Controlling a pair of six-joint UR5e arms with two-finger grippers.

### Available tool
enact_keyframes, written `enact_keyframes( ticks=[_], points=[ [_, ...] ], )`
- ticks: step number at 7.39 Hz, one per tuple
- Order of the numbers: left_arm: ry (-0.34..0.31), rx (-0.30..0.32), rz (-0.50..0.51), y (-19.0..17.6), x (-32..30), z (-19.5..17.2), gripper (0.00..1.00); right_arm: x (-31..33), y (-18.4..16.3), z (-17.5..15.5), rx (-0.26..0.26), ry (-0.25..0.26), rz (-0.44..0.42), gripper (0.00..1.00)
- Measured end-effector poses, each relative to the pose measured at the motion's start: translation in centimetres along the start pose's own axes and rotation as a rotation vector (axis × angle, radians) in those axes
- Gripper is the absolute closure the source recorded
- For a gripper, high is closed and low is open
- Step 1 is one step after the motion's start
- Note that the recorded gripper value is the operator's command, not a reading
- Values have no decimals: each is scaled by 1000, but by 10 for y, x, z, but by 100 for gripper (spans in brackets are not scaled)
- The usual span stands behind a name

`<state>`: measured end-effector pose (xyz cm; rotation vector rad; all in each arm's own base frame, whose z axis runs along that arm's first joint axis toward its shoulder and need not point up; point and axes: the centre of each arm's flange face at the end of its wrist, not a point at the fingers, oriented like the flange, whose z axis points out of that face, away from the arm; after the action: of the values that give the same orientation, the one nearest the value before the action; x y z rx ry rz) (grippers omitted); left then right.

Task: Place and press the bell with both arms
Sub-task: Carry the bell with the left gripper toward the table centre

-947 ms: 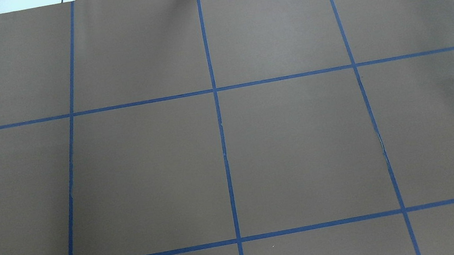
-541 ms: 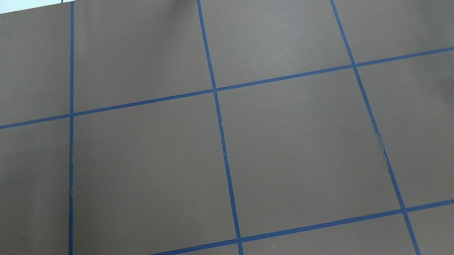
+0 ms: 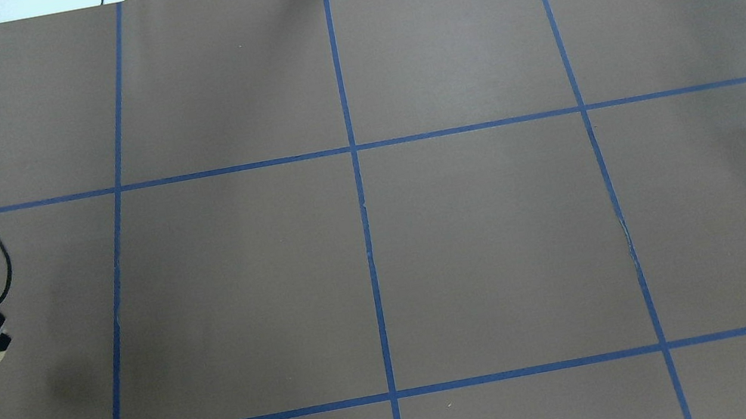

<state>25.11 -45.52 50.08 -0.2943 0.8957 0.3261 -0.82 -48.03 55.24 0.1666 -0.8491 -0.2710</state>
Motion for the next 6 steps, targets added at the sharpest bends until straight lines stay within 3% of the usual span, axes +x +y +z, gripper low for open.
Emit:
enact_keyframes(
  ticks=[3,6],
  points=[
    [-5,-17,8,-80,198,-33,100,1,2,6,-14,-1,4,0],
    [-52,-63,-8,-167,385,-15,100,6,6,12,-26,-3,18,0]
  ],
)
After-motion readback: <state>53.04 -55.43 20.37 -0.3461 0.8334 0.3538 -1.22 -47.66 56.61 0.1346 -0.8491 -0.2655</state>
